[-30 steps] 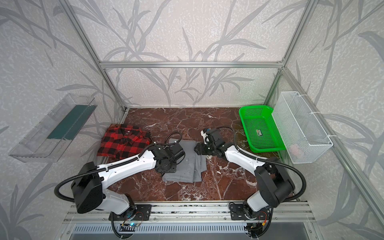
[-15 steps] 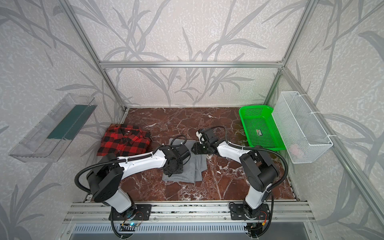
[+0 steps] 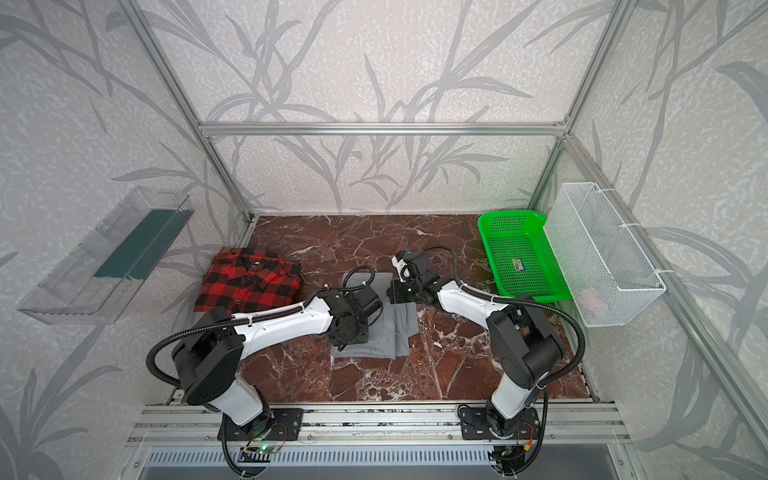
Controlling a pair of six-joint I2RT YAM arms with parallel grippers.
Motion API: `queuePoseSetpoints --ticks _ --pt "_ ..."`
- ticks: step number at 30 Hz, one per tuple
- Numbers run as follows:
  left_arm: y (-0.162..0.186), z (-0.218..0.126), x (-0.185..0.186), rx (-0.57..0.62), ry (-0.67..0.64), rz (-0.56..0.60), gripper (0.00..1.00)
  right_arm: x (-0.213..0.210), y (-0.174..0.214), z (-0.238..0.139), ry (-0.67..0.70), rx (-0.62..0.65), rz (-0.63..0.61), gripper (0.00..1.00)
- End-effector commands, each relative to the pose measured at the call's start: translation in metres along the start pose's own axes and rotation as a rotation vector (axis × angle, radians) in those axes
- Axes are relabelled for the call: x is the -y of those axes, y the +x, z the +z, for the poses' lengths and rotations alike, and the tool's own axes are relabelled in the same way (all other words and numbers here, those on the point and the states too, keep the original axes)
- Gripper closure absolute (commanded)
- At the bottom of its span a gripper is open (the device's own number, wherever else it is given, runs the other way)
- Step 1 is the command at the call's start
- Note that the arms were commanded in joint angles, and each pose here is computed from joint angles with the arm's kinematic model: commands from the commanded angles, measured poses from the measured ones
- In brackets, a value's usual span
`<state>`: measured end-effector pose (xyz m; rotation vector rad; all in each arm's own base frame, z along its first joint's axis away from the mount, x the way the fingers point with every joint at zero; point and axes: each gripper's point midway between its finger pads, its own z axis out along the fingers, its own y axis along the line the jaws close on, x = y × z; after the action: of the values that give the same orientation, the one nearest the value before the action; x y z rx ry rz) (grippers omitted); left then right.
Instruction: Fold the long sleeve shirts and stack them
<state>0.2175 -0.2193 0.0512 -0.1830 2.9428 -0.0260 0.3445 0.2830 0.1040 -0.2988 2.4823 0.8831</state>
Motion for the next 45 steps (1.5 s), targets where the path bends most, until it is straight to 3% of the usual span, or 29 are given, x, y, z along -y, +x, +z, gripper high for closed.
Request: queuePoseSetpoints --ticks 1,13,22,27,32,38,39,41,45 --pt "-0.005 -0.014 0.001 0.027 0.006 0.010 0.48 0.018 -0.011 -0.016 0.032 0.039 0.028 1.00" --pt "0.008 -0.003 0.017 -0.009 -0.008 0.045 0.48 0.093 0.015 0.003 0.247 -0.050 0.133 1.00" --pt "-0.003 -0.012 -0.001 0.027 -0.124 0.103 0.47 0.135 0.057 0.002 0.383 -0.106 0.216 1.00" --pt "-0.013 -0.012 -0.013 0.037 -0.153 0.106 0.48 0.131 0.094 -0.006 0.388 -0.119 0.283 1.00" --pt "-0.034 -0.014 -0.037 0.048 -0.160 0.089 0.47 0.099 0.124 -0.014 0.324 -0.063 0.395 1.00" --pt "-0.057 -0.030 -0.056 0.083 -0.149 0.062 0.47 0.070 0.105 -0.040 0.313 0.025 0.409 1.00" --pt "-0.055 -0.034 -0.053 0.081 -0.127 0.058 0.47 0.073 0.100 -0.048 0.346 0.043 0.396 0.99" --pt "-0.048 -0.041 -0.051 0.079 -0.105 0.044 0.48 0.077 0.093 -0.060 0.382 0.062 0.375 0.83" --pt "-0.024 -0.050 -0.032 0.062 0.000 0.047 0.47 0.067 0.084 -0.079 0.338 0.072 0.346 0.62"
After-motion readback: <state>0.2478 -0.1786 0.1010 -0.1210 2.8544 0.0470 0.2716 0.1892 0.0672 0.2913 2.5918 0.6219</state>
